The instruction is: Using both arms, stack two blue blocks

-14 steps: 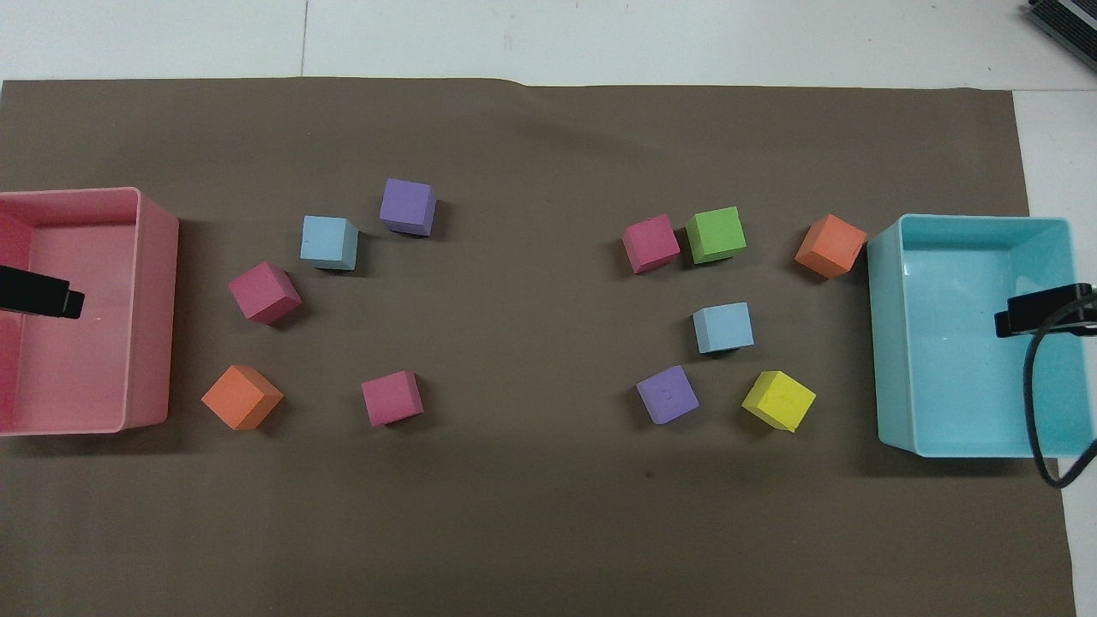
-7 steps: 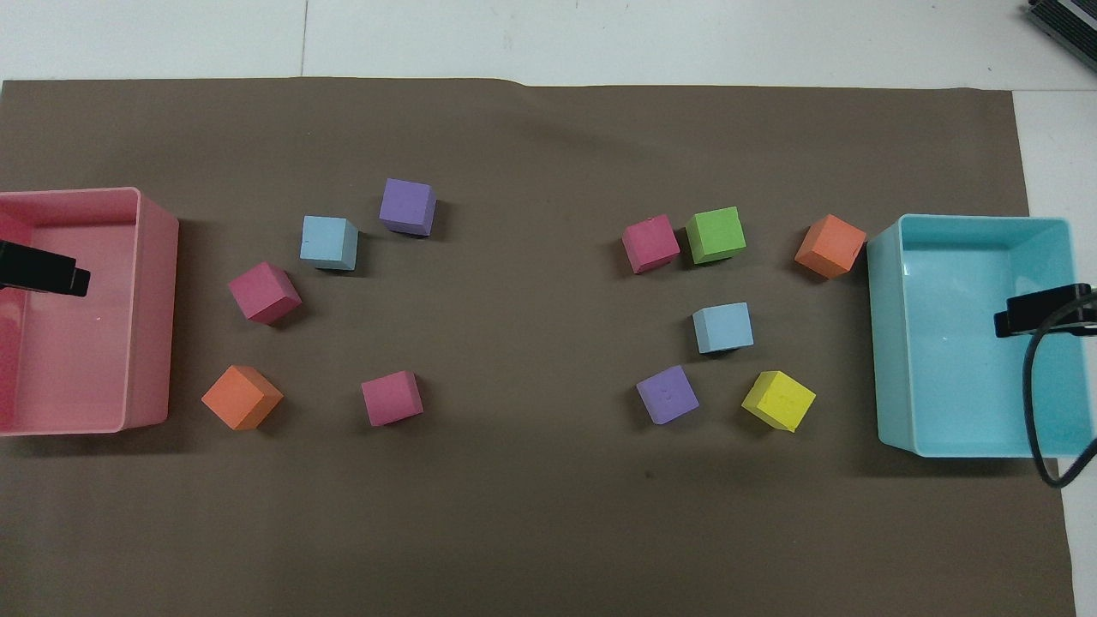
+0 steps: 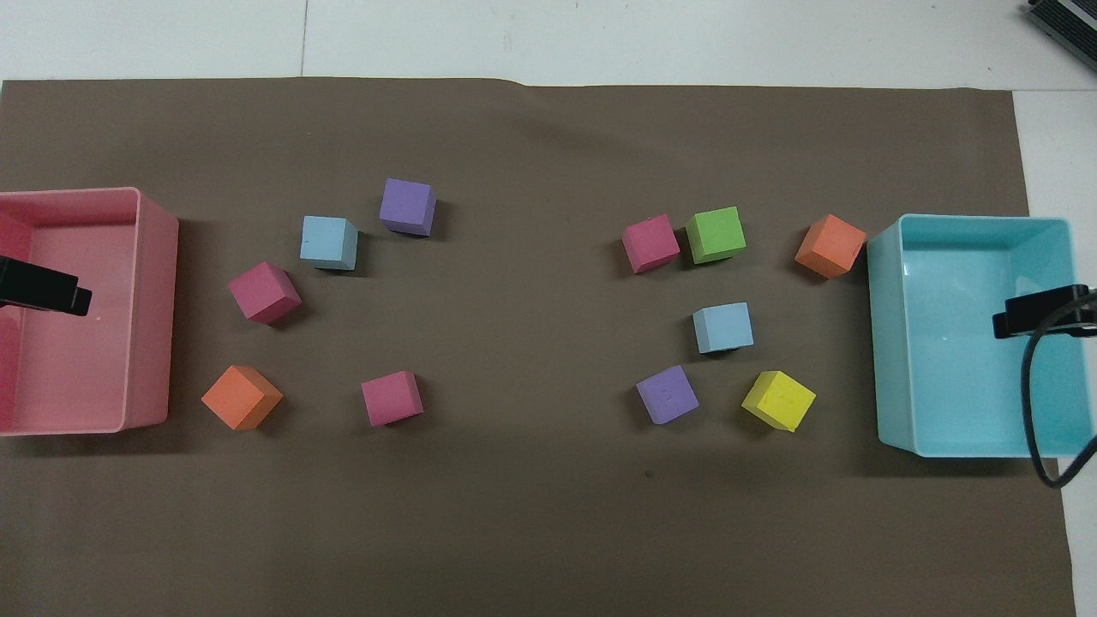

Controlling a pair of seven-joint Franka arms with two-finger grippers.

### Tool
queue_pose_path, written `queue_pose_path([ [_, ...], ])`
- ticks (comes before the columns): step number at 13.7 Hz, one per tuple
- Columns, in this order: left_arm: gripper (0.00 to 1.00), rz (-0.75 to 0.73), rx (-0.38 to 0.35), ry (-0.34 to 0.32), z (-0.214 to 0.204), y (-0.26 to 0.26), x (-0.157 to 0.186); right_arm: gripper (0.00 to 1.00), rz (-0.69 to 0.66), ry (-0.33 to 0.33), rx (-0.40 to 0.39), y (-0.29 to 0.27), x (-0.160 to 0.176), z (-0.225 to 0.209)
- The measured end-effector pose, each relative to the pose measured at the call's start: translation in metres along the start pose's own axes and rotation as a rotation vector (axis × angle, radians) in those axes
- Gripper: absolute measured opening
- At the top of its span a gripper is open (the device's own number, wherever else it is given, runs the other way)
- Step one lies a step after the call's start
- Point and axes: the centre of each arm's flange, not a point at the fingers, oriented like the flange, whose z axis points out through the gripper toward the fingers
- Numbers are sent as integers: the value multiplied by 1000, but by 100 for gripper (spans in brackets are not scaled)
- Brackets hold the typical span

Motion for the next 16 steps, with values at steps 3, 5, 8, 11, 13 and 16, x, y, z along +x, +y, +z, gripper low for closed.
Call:
queue_pose_path([
  [3, 100, -2, 0, 1, -1, 0, -1, 100, -1, -1, 0, 0, 0, 0],
  [5, 100, -3, 0, 1, -1, -1, -1, 100, -2, -1, 0, -1, -1, 0],
  [8, 100, -4, 0, 1, -1, -1, -1, 100, -3, -1, 0, -2, -1, 1],
  [11, 100, -4, 0, 1, -1, -1, -1, 100, -3, -5, 0, -2, -1, 2],
  [13, 100, -4, 0, 2, -1, -1, -1, 100, -3, -6, 0, -2, -1, 3],
  [16, 100, -4, 0, 0, 0, -1, -1, 100, -3, -8, 0, -2, -1, 3],
])
